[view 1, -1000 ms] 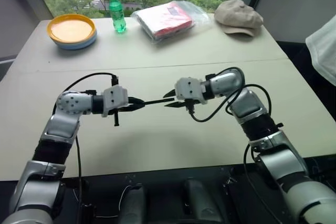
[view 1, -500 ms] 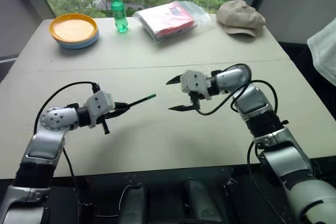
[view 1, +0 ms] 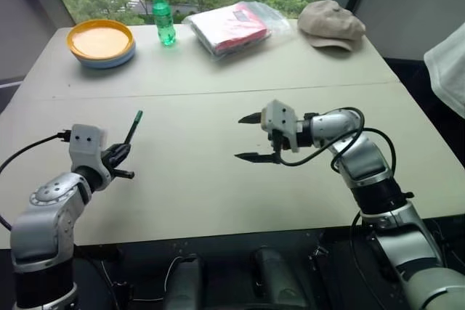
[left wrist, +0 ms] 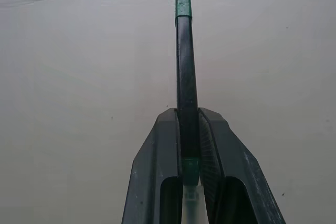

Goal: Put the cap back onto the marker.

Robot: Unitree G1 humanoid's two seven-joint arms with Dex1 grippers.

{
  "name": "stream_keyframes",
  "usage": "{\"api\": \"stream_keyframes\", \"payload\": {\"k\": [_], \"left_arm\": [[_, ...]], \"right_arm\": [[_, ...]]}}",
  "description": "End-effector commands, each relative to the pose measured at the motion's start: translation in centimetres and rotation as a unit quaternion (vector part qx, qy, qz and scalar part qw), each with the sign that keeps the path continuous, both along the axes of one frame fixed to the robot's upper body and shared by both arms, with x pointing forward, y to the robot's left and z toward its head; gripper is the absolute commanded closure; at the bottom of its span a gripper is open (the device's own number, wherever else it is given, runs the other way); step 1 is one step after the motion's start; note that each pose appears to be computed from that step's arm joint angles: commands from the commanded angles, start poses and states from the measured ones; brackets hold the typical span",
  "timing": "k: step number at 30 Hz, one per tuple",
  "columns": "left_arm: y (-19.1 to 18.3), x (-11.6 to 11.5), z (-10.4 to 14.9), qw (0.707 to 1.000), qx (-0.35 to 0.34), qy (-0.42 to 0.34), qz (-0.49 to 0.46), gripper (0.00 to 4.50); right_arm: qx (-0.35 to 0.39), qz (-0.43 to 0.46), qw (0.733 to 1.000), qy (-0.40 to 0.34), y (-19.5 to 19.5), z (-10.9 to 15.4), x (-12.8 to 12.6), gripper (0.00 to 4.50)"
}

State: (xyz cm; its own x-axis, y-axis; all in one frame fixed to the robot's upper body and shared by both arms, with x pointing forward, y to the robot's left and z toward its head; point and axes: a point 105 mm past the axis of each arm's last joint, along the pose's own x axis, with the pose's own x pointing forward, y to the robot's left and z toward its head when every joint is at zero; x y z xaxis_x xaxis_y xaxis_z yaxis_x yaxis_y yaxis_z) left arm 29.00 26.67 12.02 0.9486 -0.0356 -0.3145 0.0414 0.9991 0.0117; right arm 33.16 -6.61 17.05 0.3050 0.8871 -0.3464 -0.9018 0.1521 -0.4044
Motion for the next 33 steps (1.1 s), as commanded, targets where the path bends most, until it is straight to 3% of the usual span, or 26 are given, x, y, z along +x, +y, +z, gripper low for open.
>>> {"api": "stream_keyframes", "payload": {"k": [1, 6, 14, 17, 22, 23, 33], "left_arm": [[0.8, -1.0, 0.1, 0.998, -0.011, 0.005, 0.054, 4.5], [1.2, -1.4, -1.1, 0.994, -0.04, 0.029, 0.094, 4.5], [1.4, -0.8, -1.0, 0.994, -0.038, 0.028, 0.094, 4.5], [1.1, -0.8, -1.0, 0.995, -0.041, 0.028, 0.09, 3.12], [0.7, -1.0, -0.9, 0.995, -0.045, 0.024, 0.087, 0.43], [0.6, -1.0, -0.8, 0.995, -0.046, 0.021, 0.088, 0.07], [-1.0, -3.1, 3.5, 0.99, -0.018, -0.062, 0.125, 0.07]], "right_arm": [[0.016, -0.004, 1.0, -0.017, -0.1, 1.1, -0.3, 0.06], [0.022, -0.003, 1.0, -0.014, 0.3, 1.0, -0.5, 0.06], [0.033, 0.021, 0.999, 0.006, 0.6, 1.6, -1.5, 0.06], [0.032, 0.022, 0.999, 0.009, 0.4, 1.7, -1.6, 0.0], [0.03, 0.02, 0.999, 0.008, 0.2, 1.9, -1.6, 0.0], [0.03, 0.021, 0.999, 0.008, 0.1, 1.9, -1.6, 0.0], [0.037, 0.059, 0.997, 0.024, -0.5, 4.1, -2.3, 0.0]]}}
